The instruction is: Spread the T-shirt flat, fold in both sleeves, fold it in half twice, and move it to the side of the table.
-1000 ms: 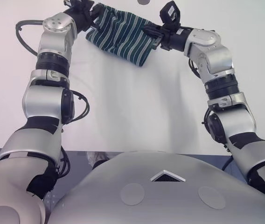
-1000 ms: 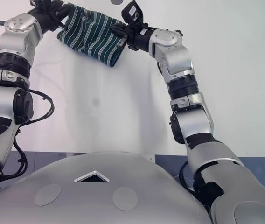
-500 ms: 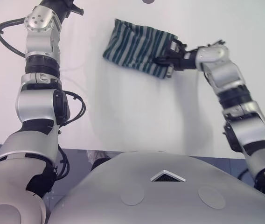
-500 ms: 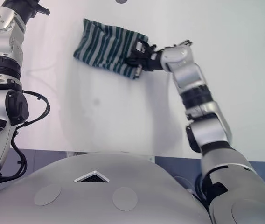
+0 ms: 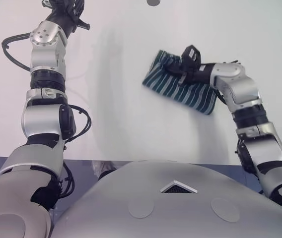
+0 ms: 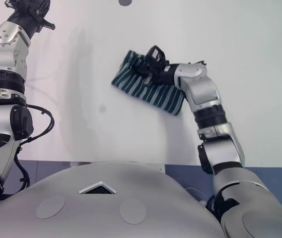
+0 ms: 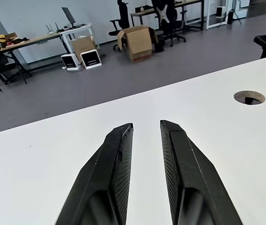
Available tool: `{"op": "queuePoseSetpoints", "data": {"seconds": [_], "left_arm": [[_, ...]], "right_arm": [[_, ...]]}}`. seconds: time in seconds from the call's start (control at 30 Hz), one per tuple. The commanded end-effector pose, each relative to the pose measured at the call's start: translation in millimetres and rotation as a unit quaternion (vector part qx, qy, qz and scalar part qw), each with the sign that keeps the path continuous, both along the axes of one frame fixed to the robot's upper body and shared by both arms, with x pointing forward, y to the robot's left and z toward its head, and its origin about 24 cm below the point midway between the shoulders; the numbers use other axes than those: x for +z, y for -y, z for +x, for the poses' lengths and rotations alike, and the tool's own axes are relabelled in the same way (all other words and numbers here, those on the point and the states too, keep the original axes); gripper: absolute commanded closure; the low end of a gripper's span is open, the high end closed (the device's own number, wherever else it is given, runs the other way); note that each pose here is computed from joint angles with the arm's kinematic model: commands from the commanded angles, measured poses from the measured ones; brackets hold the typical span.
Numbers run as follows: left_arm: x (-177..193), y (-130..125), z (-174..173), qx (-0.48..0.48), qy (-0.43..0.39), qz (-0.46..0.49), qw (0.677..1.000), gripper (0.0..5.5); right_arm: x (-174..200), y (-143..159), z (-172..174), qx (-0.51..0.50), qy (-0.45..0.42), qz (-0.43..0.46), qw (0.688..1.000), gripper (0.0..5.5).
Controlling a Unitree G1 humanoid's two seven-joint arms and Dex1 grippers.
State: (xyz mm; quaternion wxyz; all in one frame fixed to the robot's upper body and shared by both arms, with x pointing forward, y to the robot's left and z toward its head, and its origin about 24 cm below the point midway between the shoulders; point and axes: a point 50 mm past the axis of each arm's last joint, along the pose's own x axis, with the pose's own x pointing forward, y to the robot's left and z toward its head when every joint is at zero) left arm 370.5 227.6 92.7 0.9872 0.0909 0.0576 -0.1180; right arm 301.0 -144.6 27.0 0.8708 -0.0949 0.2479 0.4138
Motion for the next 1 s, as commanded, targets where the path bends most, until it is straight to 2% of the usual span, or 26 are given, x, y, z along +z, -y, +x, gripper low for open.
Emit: {"op": "queuePoseSetpoints", "data": {"seconds": [0.03,0.17,0.2,0.27,0.37,0.47,0.53,0.57,0.67,0.7,0.77,0.8,0.9,0.97,1.0], "left_arm": [[-11.3,-11.8,-13.2,0.012,-0.018,0.002,1.0,4.44],[-16.6,-22.8,-26.4,0.032,-0.021,0.007,0.999,4.44],[-15.5,-25.1,-29.3,0.037,-0.018,0.007,0.999,4.44],[-15.7,-27.6,-34.6,0.045,-0.018,-0.001,0.999,4.44],[-21.0,-20.0,-38.9,0.041,-0.032,-0.016,0.999,4.44],[-21.8,-3.9,-39.9,0.019,-0.031,-0.032,0.999,4.44],[-24.1,4.8,-39.5,0.021,-0.032,-0.043,0.998,4.44],[-25.5,9.2,-39.6,0.022,-0.032,-0.055,0.998,4.44],[-27.1,27.3,-39.4,0.019,-0.027,-0.09,0.995,4.44],[-28.4,34.5,-40.3,0.017,-0.025,-0.095,0.995,4.63],[-38.9,44.2,-45.4,0.038,-0.032,-0.122,0.991,4.63],[-43.5,47.2,-49.0,0.052,-0.038,-0.147,0.987,4.86],[-56.3,59.8,-60.1,0.073,-0.049,-0.169,0.982,4.88],[-60.4,68.0,-63.6,0.08,-0.051,-0.183,0.978,5.25],[-61.0,70.3,-63.9,0.086,-0.049,-0.194,0.976,5.25]], "right_arm": [[-54.4,97.8,-32.6,-0.227,-0.084,-0.13,0.961,5.5],[-53.2,186.7,-79.1,-0.399,-0.085,-0.212,0.888,5.5],[-46.4,198.9,-82.7,-0.426,-0.065,-0.236,0.871,5.5],[-26.8,204.1,-73.1,-0.457,0.005,-0.244,0.855,5.5],[22.6,179.2,-38.8,-0.457,0.173,-0.174,0.855,5.5],[85.7,145.1,-13.5,-0.446,0.336,-0.084,0.825,5.5],[110.3,116.1,-1.8,-0.442,0.39,-0.022,0.807,5.5],[112.4,101.5,2.9,-0.436,0.397,-0.003,0.808,5.5],[89.0,54.8,8.8,-0.436,0.344,0.049,0.83,5.5],[80.2,47.5,6.6,-0.438,0.326,0.052,0.836,5.5],[64.5,43.5,0.2,-0.444,0.295,0.05,0.845,5.5],[60.2,40.8,-2.2,-0.448,0.281,0.051,0.847,5.5],[58.7,38.6,-4.1,-0.43,0.276,0.032,0.859,5.5],[61.0,42.3,-4.0,-0.419,0.279,0.02,0.864,5.5],[60.7,45.2,-4.4,-0.417,0.276,0.016,0.866,5.5]]}}
